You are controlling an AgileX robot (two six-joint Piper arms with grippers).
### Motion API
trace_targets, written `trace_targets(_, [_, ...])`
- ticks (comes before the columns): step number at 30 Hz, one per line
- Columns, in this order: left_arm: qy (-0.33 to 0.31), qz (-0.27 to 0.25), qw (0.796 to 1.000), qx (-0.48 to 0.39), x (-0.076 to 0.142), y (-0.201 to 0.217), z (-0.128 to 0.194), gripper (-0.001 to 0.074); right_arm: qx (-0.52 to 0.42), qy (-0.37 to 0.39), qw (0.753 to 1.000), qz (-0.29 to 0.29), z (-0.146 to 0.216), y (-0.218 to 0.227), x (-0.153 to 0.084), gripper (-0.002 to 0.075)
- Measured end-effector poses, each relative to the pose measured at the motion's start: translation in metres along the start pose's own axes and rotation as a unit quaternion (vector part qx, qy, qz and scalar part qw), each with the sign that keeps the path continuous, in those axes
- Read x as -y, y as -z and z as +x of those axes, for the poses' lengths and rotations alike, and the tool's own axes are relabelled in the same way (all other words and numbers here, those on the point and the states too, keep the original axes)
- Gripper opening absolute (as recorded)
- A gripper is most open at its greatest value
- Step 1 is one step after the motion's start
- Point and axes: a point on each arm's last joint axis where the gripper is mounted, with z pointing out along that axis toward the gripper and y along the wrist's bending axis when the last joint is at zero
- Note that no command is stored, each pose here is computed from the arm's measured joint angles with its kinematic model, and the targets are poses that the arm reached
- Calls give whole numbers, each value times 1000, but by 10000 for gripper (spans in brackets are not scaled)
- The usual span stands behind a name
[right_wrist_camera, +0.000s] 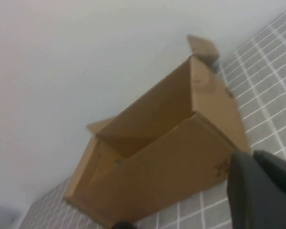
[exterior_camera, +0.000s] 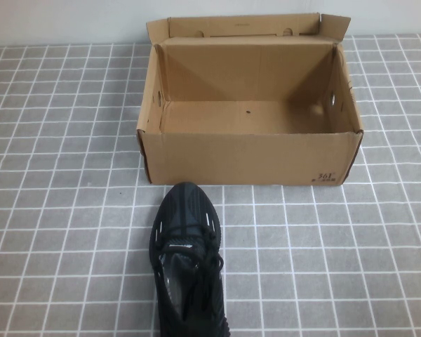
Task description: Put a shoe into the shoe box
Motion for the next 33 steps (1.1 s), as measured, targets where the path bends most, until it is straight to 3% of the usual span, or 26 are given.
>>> trace_targets(5, [0, 0, 1000, 0, 0, 0, 0, -1, -134, 56, 989, -13, -14, -7, -45, -16])
trace_targets(9, [0, 0, 1000, 0, 0, 0, 0, -1, -287, 103, 952, 19, -23, -27, -70, -16])
trace_targets(15, [0, 0, 1000, 0, 0, 0, 0, -1, -421, 150, 891, 76, -36, -72, -78, -16])
trace_targets(21, [0, 0, 1000, 0, 0, 0, 0, -1, -476, 159, 860, 89, -39, -121, -79, -16])
trace_targets(27, [0, 0, 1000, 0, 0, 0, 0, -1, -543, 189, 817, 35, -9, -155, -105, -16])
trace_targets(33, [0, 0, 1000, 0, 0, 0, 0, -1, -610, 265, 747, 0, 46, -168, -145, -16])
